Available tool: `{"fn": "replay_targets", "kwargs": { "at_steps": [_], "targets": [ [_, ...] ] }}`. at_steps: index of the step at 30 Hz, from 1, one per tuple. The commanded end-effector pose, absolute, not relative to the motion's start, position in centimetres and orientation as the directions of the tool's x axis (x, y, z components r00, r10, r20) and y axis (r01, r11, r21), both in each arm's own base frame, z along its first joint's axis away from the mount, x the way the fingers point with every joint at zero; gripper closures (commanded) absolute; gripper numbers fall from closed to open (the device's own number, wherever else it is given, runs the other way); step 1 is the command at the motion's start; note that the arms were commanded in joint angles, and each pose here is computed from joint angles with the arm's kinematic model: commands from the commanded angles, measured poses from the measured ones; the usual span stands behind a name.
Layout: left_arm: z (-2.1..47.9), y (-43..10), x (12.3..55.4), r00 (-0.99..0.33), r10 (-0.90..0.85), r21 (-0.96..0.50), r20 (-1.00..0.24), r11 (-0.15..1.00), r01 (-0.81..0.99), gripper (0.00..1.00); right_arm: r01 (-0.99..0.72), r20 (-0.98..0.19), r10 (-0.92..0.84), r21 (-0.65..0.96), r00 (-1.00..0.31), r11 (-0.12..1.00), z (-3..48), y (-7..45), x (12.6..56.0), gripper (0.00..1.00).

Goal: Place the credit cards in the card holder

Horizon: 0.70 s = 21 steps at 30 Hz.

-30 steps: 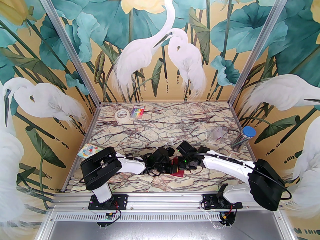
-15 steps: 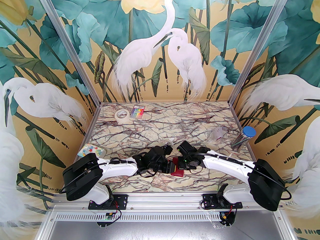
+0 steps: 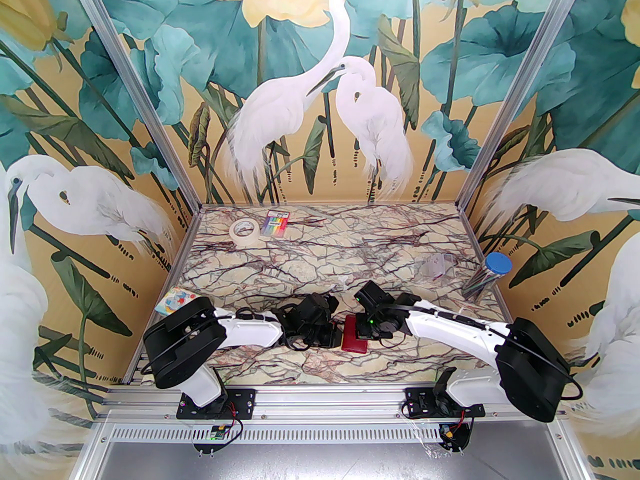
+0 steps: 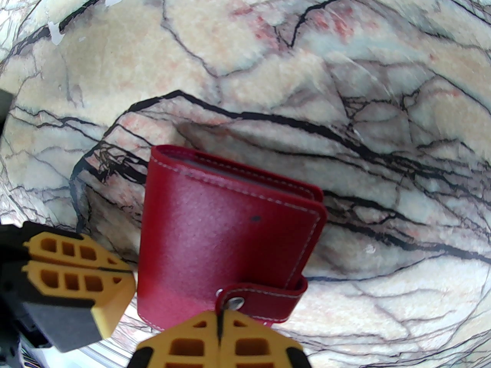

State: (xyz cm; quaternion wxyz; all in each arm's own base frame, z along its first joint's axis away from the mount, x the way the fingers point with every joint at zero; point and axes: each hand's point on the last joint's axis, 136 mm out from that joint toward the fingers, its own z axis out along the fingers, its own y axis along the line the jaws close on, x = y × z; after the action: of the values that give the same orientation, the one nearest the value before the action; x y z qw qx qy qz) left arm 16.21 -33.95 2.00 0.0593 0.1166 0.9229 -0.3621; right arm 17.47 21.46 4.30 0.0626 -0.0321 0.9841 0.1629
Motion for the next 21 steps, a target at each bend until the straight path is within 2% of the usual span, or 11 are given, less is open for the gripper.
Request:
{"fn": "replay_targets", "kwargs": {
  "at_steps": [1,21],
  "targets": [
    [2.67,-35.12,16.63,-0.963,0.183,-0.679,-0.200,0.682,0.270,0.90,-0.109,-0.140,-0.065,0.335,-0.988,0.936,4.63,22.26,17.93,1.00],
    [1.77,-35.22,16.58,-0.968,0.183,-0.675,-0.174,0.694,0.252,0.91,-0.129,-0.110,-0.099,0.313,-0.989,0.941,3.96,22.71,18.25,1.00]
  ]
}}
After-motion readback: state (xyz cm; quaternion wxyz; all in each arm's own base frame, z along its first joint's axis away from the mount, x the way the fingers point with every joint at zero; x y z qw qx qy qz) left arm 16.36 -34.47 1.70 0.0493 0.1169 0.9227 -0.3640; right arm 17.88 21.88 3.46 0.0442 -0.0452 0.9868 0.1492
